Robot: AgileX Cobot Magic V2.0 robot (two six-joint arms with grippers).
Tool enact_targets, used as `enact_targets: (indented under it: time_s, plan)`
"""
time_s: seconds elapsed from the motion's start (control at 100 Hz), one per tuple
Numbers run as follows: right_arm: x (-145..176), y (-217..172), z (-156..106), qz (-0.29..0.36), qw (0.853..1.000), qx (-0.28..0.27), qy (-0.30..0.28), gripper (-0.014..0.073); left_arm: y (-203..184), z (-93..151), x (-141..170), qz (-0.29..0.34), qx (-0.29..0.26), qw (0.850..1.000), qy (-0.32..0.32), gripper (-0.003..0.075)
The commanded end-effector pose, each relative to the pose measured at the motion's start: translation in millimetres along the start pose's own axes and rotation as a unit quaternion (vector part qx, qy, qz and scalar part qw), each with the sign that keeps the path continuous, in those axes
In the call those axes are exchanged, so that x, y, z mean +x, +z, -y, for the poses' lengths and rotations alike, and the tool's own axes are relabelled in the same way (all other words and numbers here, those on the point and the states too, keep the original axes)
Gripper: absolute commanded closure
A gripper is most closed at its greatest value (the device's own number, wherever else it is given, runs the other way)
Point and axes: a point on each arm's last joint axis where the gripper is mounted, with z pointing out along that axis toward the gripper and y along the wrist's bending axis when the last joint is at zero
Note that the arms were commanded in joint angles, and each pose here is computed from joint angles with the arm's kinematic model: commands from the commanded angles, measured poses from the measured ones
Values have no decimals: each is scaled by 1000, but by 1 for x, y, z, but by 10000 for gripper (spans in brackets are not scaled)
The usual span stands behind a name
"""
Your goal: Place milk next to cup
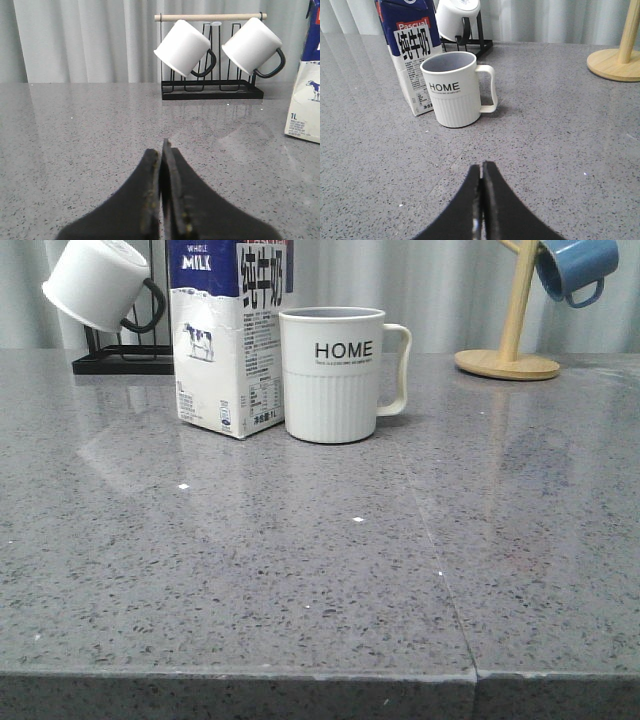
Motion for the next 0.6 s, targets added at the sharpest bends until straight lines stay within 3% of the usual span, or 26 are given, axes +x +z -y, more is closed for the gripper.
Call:
enact_targets:
  time_s: [0.0, 0.4, 0.59]
  plan:
    - [-15, -1, -1, 47, 999, -3, -5, 661, 0, -1, 12, 21, -3, 1000, 0, 741]
    - [-12, 0, 0, 60, 998, 0, -7, 661, 0, -1, 12, 21, -3, 1000, 0, 741]
    - [0, 1, 14, 101, 993, 66, -6, 661, 0, -1, 12, 21, -3, 1000, 0, 741]
